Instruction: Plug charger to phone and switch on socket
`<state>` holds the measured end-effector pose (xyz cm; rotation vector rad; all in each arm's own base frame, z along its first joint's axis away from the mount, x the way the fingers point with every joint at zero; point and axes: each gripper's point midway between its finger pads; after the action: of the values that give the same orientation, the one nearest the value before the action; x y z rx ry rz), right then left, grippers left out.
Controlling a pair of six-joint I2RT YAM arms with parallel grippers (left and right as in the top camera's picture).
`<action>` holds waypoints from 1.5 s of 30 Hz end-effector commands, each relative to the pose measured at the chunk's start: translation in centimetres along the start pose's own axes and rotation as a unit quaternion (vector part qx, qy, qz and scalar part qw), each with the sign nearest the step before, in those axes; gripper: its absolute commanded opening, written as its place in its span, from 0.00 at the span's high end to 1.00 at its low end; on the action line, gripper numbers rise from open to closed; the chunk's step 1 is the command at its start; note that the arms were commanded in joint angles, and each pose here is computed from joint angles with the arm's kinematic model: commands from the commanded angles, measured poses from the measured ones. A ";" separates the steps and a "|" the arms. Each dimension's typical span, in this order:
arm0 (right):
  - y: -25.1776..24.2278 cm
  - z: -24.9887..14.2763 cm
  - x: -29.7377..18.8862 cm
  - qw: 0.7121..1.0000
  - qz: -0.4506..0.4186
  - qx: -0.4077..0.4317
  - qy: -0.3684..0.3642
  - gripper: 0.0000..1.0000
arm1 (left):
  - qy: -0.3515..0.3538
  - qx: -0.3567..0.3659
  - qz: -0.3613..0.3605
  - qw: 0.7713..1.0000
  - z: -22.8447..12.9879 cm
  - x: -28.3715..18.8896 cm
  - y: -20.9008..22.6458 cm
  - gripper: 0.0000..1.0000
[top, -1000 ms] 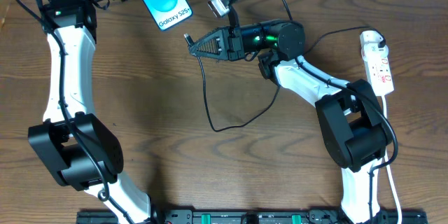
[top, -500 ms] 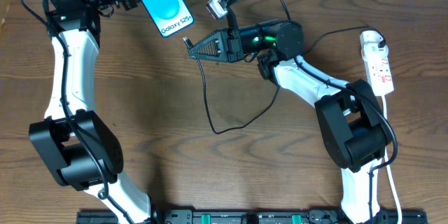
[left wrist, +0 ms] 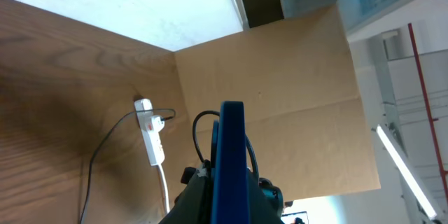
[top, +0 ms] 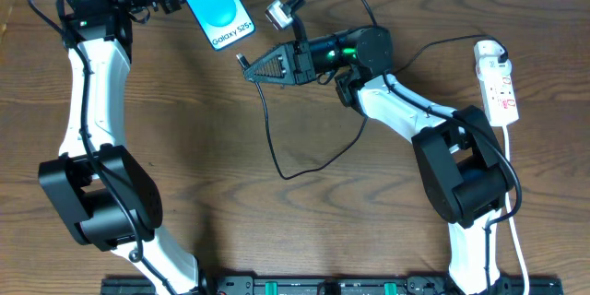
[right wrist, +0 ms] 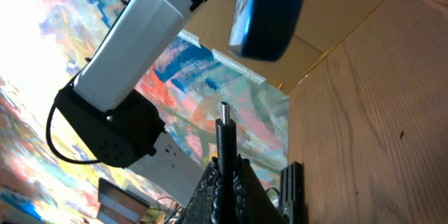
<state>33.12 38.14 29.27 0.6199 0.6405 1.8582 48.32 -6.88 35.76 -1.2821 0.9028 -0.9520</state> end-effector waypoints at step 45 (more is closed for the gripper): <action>-0.8 0.3 0.1 1.000 -0.011 -0.005 -0.008 0.99 | -0.002 -0.007 0.011 1.000 -0.4 -0.2 1.6 0.93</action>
<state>33.67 38.42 28.59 0.6266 0.6594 1.8356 48.06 -6.95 34.25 -1.3154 0.9492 -0.9252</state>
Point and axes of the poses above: each gripper's point midway between its finger pads, its own x axis out along the fingers, its own y axis along the line the jaws close on, z = x × y, and after that the axes turned 14 degrees about -x, right-handed
